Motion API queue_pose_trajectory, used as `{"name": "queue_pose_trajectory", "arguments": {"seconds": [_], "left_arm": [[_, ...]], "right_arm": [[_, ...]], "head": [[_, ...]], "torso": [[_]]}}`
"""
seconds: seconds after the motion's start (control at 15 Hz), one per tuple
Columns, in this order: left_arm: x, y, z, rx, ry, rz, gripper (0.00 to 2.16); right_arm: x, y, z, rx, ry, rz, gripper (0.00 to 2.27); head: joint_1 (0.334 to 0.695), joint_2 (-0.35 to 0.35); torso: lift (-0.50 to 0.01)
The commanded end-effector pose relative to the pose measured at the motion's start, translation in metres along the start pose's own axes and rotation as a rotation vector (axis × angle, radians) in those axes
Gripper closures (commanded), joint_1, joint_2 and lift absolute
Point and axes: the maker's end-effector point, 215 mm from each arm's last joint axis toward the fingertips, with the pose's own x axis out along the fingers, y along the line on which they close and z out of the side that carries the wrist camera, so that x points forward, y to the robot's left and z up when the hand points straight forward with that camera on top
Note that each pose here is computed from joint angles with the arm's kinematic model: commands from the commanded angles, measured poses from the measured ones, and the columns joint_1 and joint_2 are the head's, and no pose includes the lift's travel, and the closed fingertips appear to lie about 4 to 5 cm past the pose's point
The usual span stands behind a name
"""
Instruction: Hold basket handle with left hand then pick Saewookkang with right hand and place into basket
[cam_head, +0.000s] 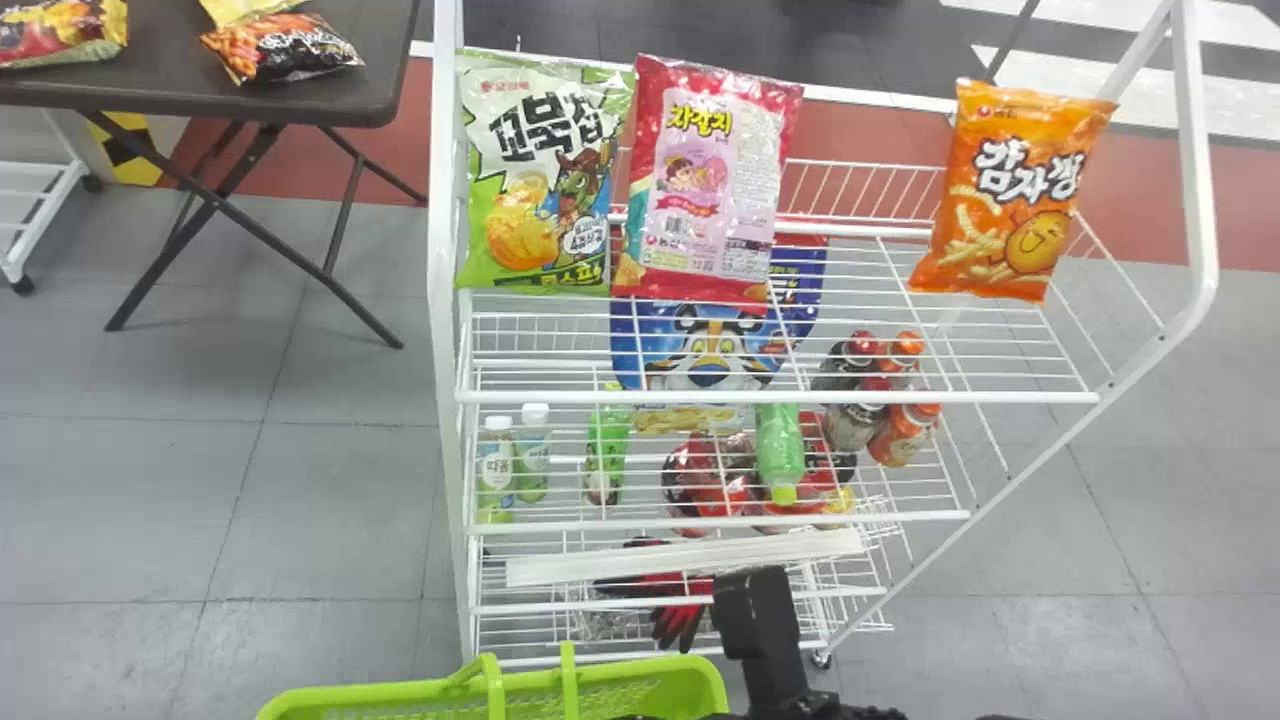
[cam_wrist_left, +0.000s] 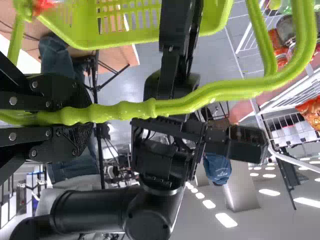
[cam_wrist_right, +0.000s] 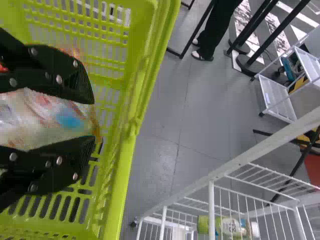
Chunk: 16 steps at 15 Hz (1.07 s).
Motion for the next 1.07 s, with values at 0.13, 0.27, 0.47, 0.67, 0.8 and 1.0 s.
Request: {"name": "queue_pose_trajectory", "arguments": {"seconds": [0.13,0.27,0.47,0.67,0.8,1.0], "left_arm": [[-0.001,-0.001,0.0,0.003,0.002,-0.003,1.77],[-0.002,-0.001,0.0,0.001,0.0,-0.005,1.77],[-0.001,0.0,-0.001,-0.001,0.0,-0.007,1.77],[0.002,0.003,-0.002,-0.002,-0.004,-0.009,1.77],[0.003,0.004,-0.002,-0.004,-0.004,-0.01,1.77],[0.008,0.008,0.0,-0.004,-0.002,-0.019,1.77]], "right_arm": [[-0.054,-0.015,0.04,-0.064,-0.144,-0.102,0.08],[-0.076,-0.023,0.088,-0.09,-0.306,-0.133,0.09],[-0.126,-0.029,0.173,-0.19,-0.655,-0.221,0.09],[-0.178,-0.038,0.215,-0.274,-0.93,-0.35,0.09],[-0.209,-0.034,0.219,-0.338,-1.102,-0.413,0.09],[-0.218,-0.052,0.196,-0.274,-1.189,-0.482,0.09]], "head": [[0.695,-0.348],[0.695,-0.35],[0.695,-0.35],[0.695,-0.35],[0.695,-0.35],[0.695,-0.35]], "torso": [[-0.019],[-0.019],[-0.019],[-0.019],[-0.019],[-0.019]]}}
